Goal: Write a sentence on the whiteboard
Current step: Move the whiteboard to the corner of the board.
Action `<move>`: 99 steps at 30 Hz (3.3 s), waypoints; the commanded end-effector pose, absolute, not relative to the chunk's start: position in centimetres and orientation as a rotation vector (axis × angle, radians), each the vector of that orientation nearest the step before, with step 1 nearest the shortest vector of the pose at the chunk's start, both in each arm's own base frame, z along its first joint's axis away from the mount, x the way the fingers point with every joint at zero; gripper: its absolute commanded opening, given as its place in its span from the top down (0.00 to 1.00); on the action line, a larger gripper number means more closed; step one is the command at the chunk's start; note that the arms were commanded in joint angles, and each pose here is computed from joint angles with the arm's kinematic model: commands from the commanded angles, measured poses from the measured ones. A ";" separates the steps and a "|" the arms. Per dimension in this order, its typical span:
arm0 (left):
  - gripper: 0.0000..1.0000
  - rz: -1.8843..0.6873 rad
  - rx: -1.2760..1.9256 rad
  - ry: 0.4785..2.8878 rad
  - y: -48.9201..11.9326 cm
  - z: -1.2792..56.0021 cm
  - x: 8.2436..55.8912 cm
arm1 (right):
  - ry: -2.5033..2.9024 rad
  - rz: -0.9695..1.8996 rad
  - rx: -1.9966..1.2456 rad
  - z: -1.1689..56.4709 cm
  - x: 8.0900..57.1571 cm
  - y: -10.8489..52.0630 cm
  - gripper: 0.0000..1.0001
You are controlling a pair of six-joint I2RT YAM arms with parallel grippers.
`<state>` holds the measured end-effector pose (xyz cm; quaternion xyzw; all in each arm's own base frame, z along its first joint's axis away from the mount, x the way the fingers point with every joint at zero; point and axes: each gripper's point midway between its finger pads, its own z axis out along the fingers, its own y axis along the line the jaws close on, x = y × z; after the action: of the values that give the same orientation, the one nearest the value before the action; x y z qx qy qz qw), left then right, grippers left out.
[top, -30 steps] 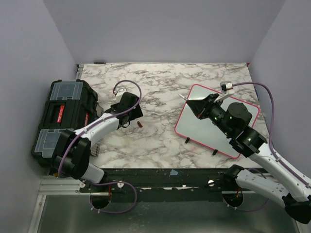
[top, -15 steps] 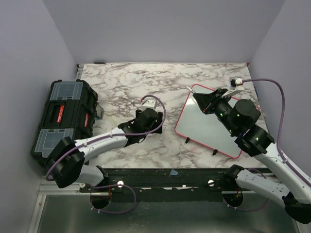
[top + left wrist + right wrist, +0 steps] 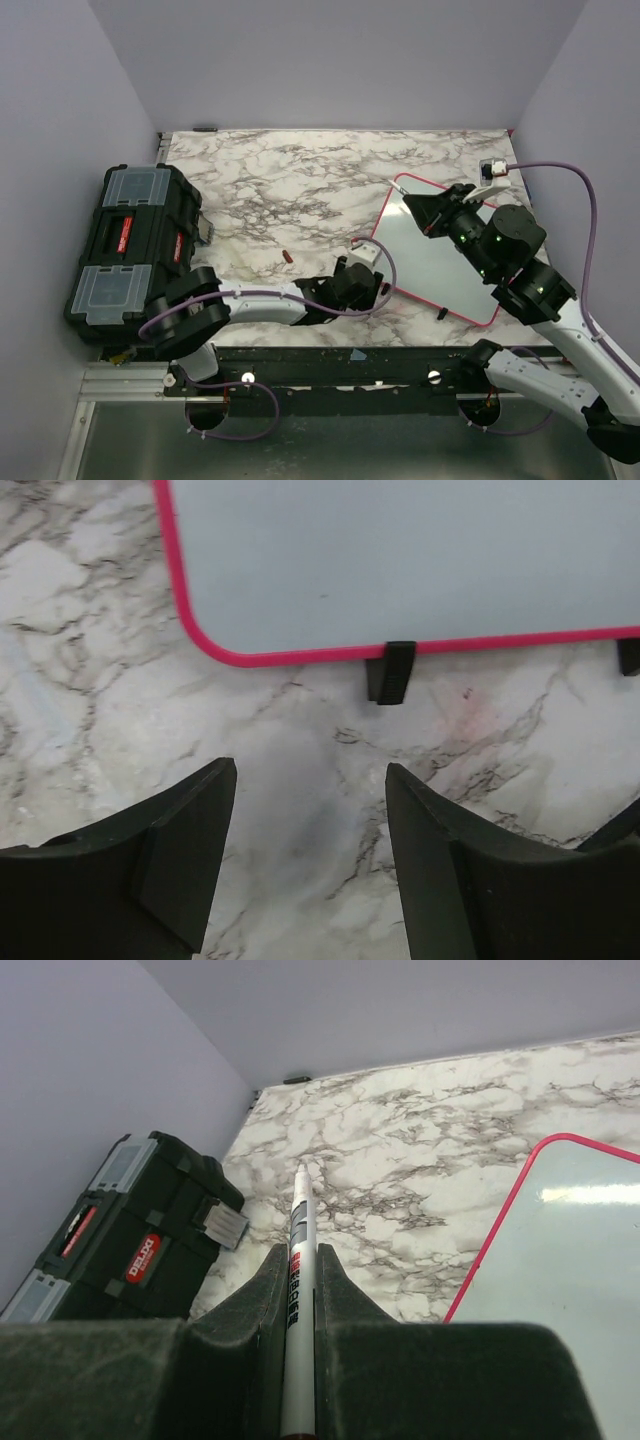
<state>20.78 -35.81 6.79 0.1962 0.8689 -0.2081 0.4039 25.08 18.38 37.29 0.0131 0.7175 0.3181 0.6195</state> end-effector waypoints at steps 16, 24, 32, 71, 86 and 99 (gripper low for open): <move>0.54 -0.513 0.562 2.176 -43.0 4.8 20.6 | 1.652 0.704 0.022 38.0 24.7 17.7 0.99; 0.61 -0.459 0.553 2.182 -43.1 4.1 21.3 | 1.668 0.717 0.012 37.5 24.8 18.2 0.99; 0.70 -0.401 0.548 2.201 -43.0 3.2 22.0 | 1.674 0.715 0.007 37.5 24.8 18.3 0.99; 1.00 -0.084 -0.015 2.328 -29.3 1.5 23.5 | 1.694 0.731 0.008 36.7 25.6 19.4 0.99; 1.00 -0.070 -0.083 2.368 -25.6 2.0 20.7 | 1.688 0.746 0.018 36.7 25.1 19.1 0.99; 1.00 -0.195 0.265 2.320 -30.5 3.5 17.9 | 1.691 0.719 0.034 36.3 24.5 17.9 0.99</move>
<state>18.32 -27.83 2.35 0.0643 0.9196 -0.0351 0.3860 24.74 18.52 37.06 0.0079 0.7250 0.3207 0.6095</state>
